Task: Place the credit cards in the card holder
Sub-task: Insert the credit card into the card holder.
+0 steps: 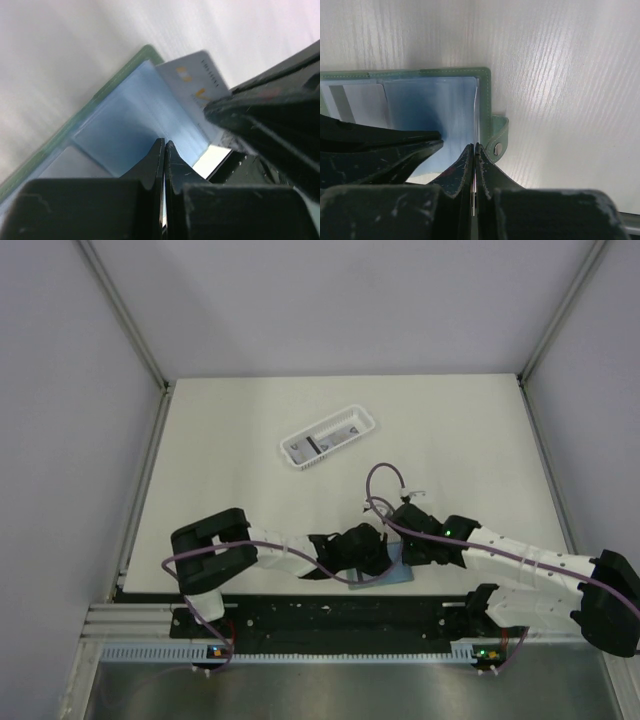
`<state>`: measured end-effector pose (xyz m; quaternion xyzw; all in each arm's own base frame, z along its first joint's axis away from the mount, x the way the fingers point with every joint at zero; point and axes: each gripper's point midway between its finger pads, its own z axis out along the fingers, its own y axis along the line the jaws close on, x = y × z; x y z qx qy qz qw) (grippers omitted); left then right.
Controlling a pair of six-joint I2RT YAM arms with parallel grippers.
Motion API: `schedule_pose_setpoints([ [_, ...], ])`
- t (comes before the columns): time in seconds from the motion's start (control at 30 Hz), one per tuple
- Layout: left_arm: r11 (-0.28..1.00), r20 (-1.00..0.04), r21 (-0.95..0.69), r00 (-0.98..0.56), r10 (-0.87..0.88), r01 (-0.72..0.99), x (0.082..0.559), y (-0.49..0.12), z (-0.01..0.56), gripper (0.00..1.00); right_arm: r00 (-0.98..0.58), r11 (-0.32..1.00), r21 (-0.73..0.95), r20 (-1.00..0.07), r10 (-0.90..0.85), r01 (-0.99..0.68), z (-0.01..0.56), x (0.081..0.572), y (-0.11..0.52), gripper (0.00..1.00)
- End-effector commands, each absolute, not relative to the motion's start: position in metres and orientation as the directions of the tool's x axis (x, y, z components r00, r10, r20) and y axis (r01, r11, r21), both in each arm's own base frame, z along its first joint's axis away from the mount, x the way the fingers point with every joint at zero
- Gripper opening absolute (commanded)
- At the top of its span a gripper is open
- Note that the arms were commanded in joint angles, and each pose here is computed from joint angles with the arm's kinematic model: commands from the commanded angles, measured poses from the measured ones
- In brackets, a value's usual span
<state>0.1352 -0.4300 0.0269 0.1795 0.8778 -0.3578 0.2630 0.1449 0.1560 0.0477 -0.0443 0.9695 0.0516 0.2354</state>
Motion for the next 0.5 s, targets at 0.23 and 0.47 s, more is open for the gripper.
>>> schedule_pose_setpoints([
  [0.23,0.779,-0.549,-0.486,-0.832,0.082,0.397,0.12,-0.348,0.005,0.0,-0.886,0.992,0.062,-0.458,-0.066,-0.106,0.041,0.143,0.153,0.0],
  [0.47,0.76,-0.551,-0.515,-0.832,0.06,0.396,0.118,-0.345,0.007,0.0,-0.839,0.985,0.138,-0.544,-0.014,-0.106,0.064,0.152,0.157,0.0],
])
